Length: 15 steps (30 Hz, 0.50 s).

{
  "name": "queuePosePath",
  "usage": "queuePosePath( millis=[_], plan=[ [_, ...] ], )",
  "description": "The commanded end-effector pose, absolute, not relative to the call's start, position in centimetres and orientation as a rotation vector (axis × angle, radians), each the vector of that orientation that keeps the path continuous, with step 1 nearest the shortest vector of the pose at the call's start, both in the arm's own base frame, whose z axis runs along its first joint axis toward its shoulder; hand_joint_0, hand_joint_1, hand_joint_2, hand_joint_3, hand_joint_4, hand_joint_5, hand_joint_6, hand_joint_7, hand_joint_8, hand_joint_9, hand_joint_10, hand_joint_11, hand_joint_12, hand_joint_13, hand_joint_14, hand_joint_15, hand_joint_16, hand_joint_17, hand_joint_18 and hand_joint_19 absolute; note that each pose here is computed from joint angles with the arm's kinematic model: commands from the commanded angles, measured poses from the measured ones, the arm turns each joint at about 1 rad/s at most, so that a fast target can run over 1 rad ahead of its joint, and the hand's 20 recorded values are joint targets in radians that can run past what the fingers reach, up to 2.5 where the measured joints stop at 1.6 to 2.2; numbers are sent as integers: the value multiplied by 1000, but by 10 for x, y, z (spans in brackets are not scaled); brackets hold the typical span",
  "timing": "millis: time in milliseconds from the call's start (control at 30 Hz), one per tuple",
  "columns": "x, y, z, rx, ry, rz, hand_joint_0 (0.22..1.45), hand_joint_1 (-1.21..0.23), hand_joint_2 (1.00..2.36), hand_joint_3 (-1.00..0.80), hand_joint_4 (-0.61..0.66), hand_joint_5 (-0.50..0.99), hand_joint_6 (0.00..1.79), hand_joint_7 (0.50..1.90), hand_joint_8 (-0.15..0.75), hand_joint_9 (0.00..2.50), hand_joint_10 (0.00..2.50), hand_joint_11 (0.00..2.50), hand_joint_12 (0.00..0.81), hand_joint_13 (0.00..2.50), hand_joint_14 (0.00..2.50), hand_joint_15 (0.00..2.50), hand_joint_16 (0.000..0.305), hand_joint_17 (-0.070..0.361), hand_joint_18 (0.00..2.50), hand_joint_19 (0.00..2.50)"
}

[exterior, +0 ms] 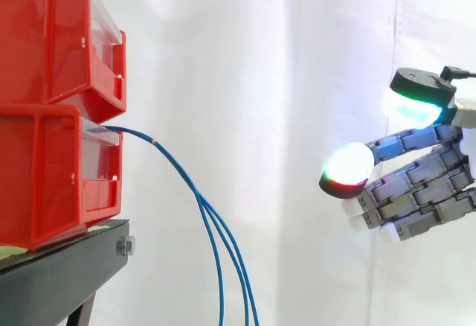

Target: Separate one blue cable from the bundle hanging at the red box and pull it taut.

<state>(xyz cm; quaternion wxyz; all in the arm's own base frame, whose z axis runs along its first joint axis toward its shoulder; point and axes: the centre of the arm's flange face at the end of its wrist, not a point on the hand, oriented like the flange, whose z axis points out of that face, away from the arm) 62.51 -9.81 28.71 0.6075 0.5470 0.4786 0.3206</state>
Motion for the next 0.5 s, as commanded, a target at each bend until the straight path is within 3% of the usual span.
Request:
queuePosePath(
  millis=[0,200,467],
  plan=[
    [634,-93,281,1235,1087,717,532,-600,1002,-474,228,-221,502,811,281,416,1,0,290,486,5,160,31,70,330,189],
    [663,-86,250,1269,1110,728,532,-597,1002,-475,233,-219,502,812,285,432,0,5,290,490,5,160,31,70,334,190],
    [684,-74,238,1231,1127,745,532,-594,1001,-478,240,-216,502,820,288,446,0,19,293,491,5,161,31,70,334,180]
  ],
)
